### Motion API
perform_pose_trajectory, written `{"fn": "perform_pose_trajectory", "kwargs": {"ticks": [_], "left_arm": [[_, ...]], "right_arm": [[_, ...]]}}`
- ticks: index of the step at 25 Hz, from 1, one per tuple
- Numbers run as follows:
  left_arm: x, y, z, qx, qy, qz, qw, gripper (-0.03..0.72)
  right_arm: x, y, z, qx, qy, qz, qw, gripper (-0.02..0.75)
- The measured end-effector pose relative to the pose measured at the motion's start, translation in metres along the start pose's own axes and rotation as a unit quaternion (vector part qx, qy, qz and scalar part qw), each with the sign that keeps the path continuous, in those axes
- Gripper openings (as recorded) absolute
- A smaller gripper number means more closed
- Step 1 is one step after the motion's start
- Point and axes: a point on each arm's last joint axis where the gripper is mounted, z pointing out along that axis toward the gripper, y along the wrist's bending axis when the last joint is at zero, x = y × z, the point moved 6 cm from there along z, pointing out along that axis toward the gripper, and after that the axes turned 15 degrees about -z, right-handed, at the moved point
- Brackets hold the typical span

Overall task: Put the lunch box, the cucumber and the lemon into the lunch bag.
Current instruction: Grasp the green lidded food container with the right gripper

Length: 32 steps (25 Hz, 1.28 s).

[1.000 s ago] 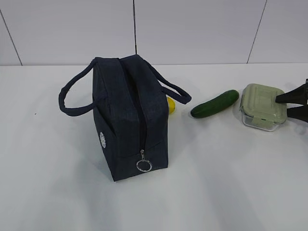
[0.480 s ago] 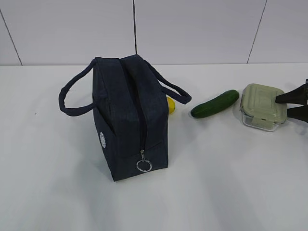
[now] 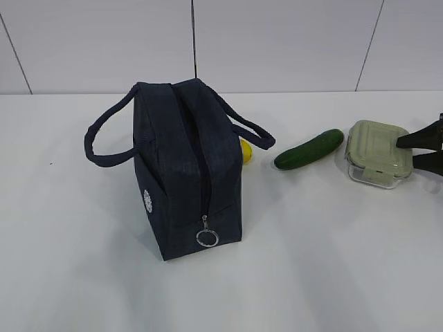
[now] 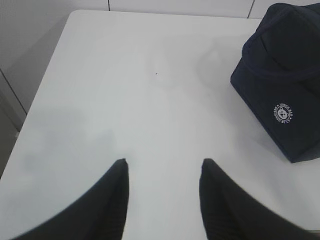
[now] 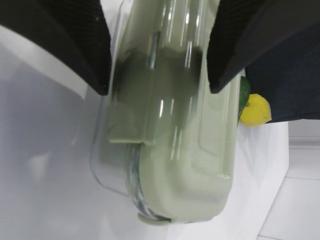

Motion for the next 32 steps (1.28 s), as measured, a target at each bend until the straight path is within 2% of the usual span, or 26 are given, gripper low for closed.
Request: {"fn": "perform_pose_trajectory", "kwargs": {"ticks": [5,6,12,21,32], "left_arm": [[0.0000,0.0000,0.0000,0.000,0.000,0.000,1.000,0.340],[0.0000,0.0000,0.0000,0.000,0.000,0.001,1.000,0.361],[0.0000,0.0000,0.0000,0.000,0.000,0.001,1.000,0.344],[0.0000,0.0000,0.0000,0.000,0.000,0.001,1.000,0.344],[0.0000,0.0000,0.0000,0.000,0.000,0.001,1.000,0.343]], "right_arm": [[-0.0007,0.0003,0.0000,-0.001,-0.002,0.001,1.000,0.455],[-0.0007,0.0003,0.0000,-0.001,-0.002,0.001,1.000,0.455],[-0.0007,0.0003,0.0000,-0.001,-0.002,0.001,1.000,0.455],[-0.0013,0.0005,0.0000,-0.002,-0.004,0.002,1.000,0.382],[-0.0016,0.0006,0.0000,-0.002,-0.005,0.002,1.000,0.374]]}}
